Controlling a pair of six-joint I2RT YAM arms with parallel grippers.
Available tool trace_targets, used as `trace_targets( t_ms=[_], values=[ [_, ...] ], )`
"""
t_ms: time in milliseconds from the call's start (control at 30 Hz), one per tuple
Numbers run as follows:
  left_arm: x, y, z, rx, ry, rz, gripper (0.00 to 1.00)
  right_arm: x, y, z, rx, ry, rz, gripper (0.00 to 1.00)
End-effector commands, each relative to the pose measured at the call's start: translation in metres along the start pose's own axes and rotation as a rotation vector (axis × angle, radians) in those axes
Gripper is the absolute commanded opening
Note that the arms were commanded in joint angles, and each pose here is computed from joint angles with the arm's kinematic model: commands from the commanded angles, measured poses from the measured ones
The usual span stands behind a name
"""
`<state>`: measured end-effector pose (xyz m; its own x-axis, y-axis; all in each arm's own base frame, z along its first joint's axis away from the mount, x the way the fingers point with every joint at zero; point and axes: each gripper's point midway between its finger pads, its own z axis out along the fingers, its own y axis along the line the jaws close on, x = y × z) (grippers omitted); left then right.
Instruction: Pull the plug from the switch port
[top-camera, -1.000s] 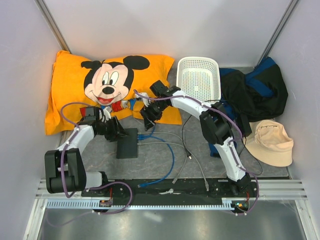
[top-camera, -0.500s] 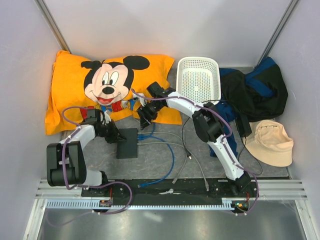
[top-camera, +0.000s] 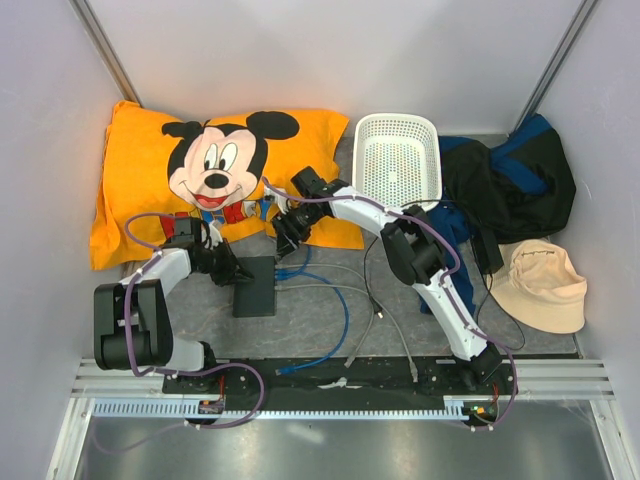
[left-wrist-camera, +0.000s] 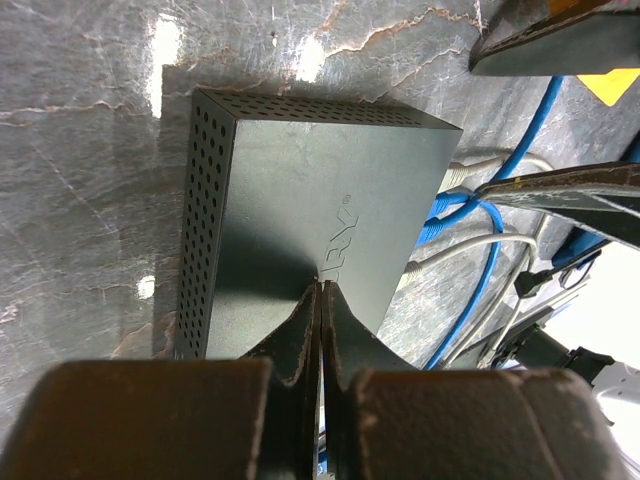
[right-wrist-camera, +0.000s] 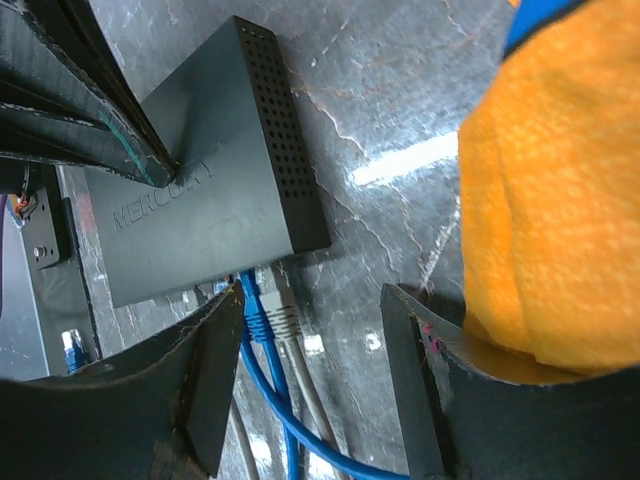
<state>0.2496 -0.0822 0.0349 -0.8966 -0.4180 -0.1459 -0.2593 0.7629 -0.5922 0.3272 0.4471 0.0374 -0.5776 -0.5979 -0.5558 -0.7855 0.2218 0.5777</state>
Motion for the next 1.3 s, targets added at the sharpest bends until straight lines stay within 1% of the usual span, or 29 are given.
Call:
trace_targets(
  t_ms=[0,100,200,300,767,1267],
  values=[
    [-0.003,0.023,0.005,-0.104,-0.023,-0.013,0.02,0.012,0.005,0.016,-0.035,0.023,0.010,0.63],
    [-0.003,0.023,0.005,-0.103,-0.025,-0.014,0.02,0.014,0.007,0.019,-0.038,0.029,0.013,0.60],
    [-0.003,0.023,0.006,-0.101,-0.023,-0.011,0.02,0.016,0.005,0.020,-0.038,0.033,0.016,0.52],
    [-0.003,0.023,0.005,-0.101,-0.022,-0.012,0.02,0.021,0.008,0.022,-0.059,0.042,0.029,0.47],
    [-0.002,0.022,0.004,-0.095,-0.027,-0.005,0.02,0.028,0.008,0.028,-0.084,0.055,0.061,0.47],
    [0.000,0.024,0.005,-0.098,-0.021,-0.006,0.02,0.037,0.000,0.036,-0.078,0.075,0.081,0.44]
  ],
)
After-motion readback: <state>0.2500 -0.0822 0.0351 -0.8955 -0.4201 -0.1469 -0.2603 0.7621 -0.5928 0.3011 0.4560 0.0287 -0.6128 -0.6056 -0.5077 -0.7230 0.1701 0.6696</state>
